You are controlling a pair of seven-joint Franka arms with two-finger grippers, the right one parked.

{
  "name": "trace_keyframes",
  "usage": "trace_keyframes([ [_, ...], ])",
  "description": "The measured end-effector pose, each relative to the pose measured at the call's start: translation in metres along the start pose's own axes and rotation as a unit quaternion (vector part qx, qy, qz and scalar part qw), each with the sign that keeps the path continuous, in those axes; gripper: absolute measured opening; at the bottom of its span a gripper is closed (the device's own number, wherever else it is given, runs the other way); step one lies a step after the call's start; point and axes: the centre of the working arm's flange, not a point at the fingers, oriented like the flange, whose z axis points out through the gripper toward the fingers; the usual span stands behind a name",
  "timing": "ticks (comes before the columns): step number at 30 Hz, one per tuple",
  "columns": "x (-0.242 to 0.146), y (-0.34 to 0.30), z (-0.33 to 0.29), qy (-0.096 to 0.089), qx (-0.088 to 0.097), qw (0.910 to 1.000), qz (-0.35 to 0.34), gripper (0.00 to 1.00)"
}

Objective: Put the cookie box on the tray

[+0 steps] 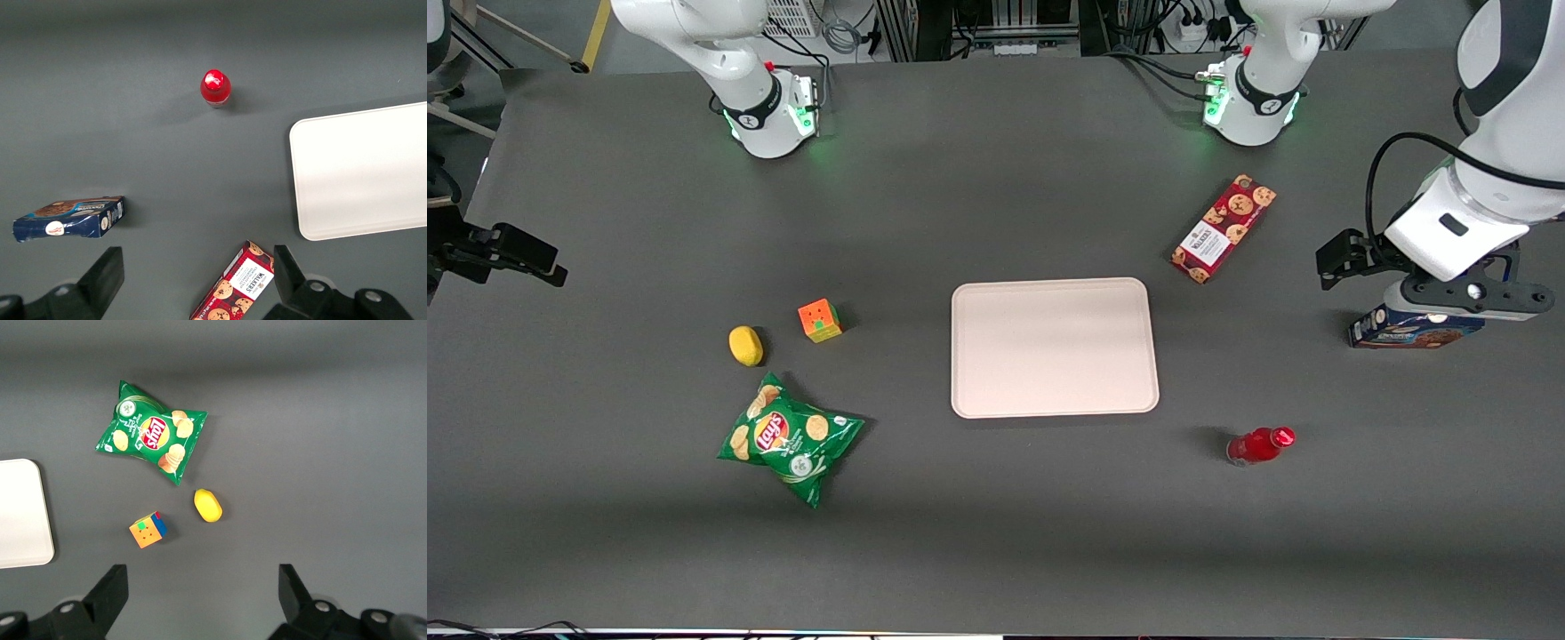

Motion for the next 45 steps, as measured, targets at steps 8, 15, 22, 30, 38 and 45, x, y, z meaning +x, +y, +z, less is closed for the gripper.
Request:
trace_keyframes([
  [8, 0.0, 0.0, 0.0001, 0.0, 0.0, 1.0, 0.0, 1.0],
  [15, 0.0001, 0.0, 0.0001, 0.0, 0.0, 1.0, 0.0, 1.0],
  [22, 0.0001, -0.0001, 0.0001, 0.0, 0.0, 1.0, 0.0, 1.0],
  [30, 0.0001, -0.0001, 0.0001, 0.0, 0.0, 1.0, 0.0, 1.0],
  [38, -0.0001, -0.0001, 0.0003, -0.001, 0.0, 1.0, 0.0, 1.0],
  [45, -0.0005, -0.0001, 0.0012, -0.004, 0.0, 0.9997, 0.023, 1.0],
])
